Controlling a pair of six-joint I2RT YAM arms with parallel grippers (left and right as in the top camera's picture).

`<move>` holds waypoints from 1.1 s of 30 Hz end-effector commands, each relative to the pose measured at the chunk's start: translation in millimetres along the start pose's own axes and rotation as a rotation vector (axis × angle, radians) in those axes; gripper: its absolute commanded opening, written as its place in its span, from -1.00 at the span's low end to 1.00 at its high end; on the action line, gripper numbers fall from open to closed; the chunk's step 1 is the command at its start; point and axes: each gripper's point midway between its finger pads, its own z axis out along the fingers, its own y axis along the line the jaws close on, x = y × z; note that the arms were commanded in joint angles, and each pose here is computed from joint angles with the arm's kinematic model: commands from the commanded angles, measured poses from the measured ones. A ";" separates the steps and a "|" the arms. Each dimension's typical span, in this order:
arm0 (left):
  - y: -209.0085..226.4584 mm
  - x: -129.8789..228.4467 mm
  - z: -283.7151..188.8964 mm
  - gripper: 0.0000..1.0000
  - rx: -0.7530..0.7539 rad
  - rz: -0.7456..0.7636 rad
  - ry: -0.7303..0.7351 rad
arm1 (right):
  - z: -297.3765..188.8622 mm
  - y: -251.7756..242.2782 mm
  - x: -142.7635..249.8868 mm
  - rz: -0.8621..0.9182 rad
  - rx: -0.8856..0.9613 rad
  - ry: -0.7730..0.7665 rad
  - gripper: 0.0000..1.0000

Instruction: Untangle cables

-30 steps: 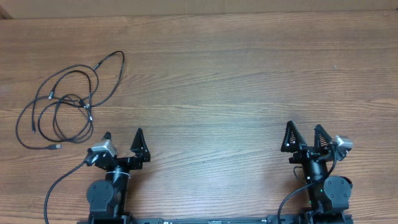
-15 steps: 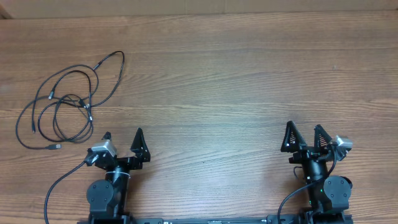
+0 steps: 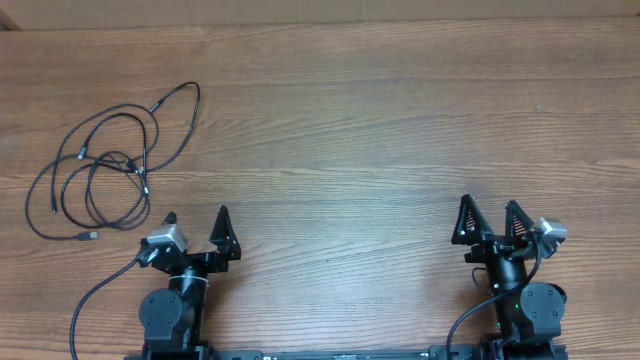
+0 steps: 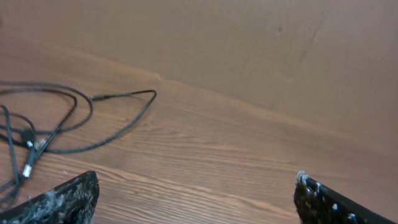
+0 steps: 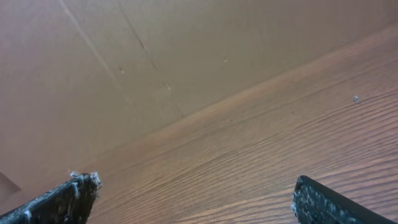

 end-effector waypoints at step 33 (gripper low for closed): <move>0.7 -0.3 -0.3 0.99 -0.002 0.383 -0.005 | 0.2 -1.3 1.6 0.000 0.002 -0.004 1.00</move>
